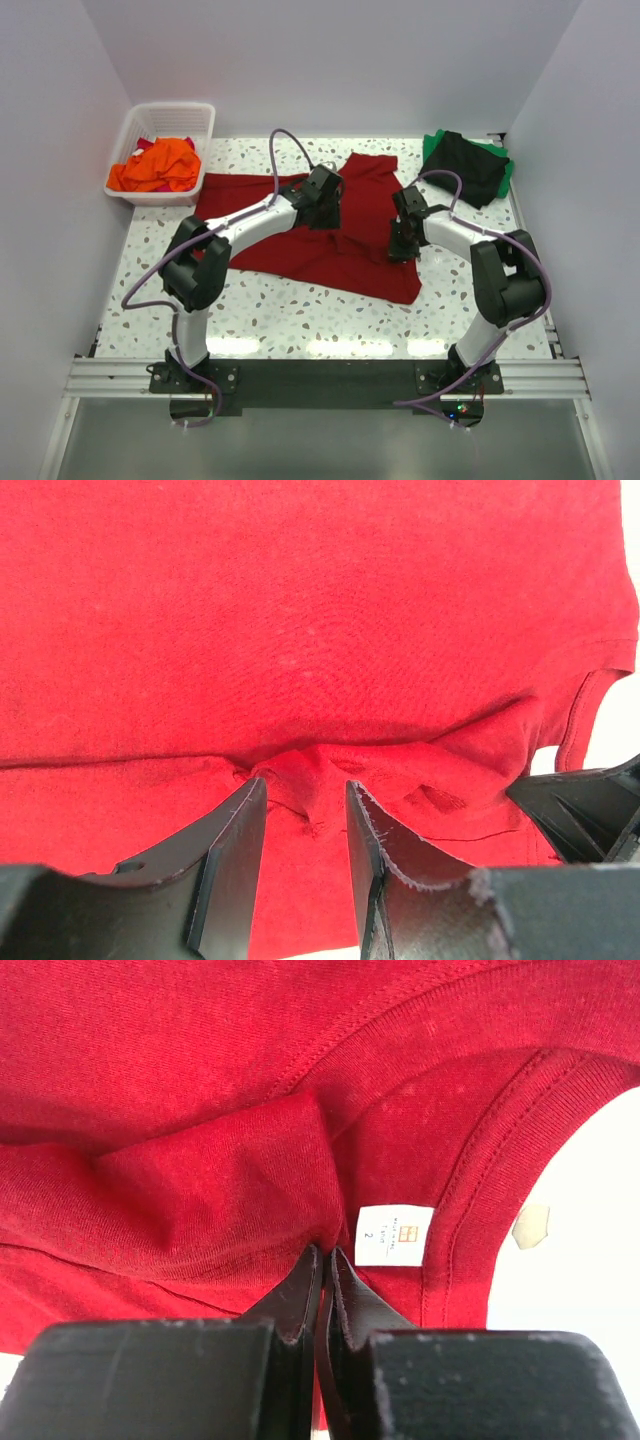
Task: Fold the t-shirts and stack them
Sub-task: Fold the tshirt
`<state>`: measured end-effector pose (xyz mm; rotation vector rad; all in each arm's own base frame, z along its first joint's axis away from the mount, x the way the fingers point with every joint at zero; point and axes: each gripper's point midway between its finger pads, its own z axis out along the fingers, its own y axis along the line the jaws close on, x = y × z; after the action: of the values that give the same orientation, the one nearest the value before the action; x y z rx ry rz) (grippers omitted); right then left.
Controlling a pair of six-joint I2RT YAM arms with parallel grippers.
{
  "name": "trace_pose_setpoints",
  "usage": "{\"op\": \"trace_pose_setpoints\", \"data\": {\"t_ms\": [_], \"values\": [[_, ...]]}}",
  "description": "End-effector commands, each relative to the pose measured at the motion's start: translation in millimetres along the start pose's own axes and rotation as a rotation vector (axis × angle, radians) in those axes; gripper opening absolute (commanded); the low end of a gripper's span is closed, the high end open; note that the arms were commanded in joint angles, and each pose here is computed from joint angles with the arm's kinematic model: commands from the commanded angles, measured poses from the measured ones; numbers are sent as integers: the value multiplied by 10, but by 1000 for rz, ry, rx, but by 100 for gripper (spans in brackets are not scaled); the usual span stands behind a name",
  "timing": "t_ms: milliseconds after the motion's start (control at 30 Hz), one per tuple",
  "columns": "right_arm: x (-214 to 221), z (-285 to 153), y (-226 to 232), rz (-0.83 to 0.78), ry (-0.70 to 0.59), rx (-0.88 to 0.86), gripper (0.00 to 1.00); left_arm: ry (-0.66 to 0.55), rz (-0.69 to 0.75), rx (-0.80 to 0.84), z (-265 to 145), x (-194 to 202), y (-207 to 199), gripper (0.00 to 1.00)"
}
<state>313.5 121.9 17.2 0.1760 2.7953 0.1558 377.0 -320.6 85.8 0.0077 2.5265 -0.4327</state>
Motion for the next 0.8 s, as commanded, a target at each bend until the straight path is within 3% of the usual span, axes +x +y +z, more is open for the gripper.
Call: {"op": "trace_pose_setpoints", "data": {"t_ms": [0,367,700,767], "values": [[-137,-59,43,8,-40,-8,0,-83,0,49,-236,-277,-104,42],[-405,-466,108,7,-129,-7,0,-91,9,50,-278,-294,-91,42],[-528,-537,182,7,-148,-22,0,-99,16,52,-313,-315,-78,41],[-503,-507,181,4,-134,-25,5,-99,15,49,-310,-312,-63,41]]}}
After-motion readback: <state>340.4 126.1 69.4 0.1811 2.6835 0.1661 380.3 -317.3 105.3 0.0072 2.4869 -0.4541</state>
